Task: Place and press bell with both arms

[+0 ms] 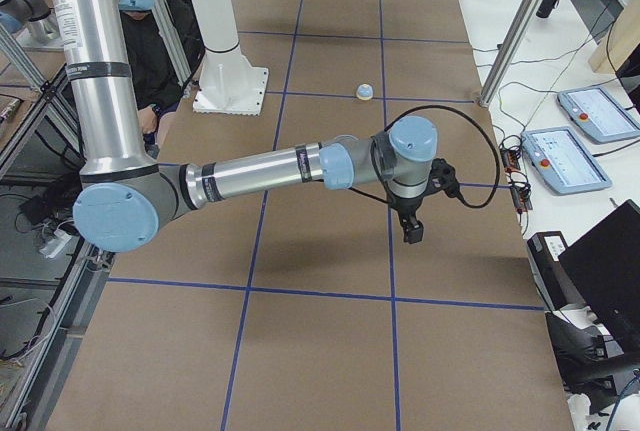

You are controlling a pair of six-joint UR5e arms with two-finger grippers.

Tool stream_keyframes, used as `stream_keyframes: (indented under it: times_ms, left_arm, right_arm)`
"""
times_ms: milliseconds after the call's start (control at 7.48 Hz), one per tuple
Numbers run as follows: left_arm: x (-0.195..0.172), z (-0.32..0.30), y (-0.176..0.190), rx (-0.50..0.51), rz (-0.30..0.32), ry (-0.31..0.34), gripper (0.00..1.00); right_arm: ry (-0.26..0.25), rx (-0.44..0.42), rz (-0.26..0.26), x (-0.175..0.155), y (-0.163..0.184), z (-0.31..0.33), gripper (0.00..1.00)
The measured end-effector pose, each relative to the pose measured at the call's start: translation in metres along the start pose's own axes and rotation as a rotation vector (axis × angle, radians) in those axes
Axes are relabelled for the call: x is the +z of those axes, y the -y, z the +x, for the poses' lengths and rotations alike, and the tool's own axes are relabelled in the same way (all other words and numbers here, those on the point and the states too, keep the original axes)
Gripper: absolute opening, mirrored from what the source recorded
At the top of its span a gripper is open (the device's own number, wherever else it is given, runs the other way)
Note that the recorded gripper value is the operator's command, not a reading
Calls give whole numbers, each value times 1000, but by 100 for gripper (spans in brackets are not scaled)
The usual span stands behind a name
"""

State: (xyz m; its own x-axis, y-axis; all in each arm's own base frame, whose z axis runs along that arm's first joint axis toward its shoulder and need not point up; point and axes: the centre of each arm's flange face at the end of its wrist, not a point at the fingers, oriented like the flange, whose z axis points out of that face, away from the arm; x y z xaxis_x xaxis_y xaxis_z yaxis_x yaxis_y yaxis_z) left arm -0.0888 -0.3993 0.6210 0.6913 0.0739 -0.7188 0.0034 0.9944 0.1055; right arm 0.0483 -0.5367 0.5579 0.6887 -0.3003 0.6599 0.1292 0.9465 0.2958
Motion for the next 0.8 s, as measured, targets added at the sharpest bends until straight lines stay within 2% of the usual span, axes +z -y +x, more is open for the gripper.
stream_keyframes:
  times_ms: [267, 535, 802]
  left_arm:
    - [-10, -4, -2, -14, 27, -15, 100]
    - [-17, -4, -7, -25, 52, -65, 100]
    - [-20, -4, -8, -26, 58, -68, 100]
  right_arm:
    - [-12, 79, -3, -4, -52, 22, 100]
    - [-14, 148, -16, 1, -60, 13, 100]
    - [-15, 152, -31, 10, -54, 1, 100]
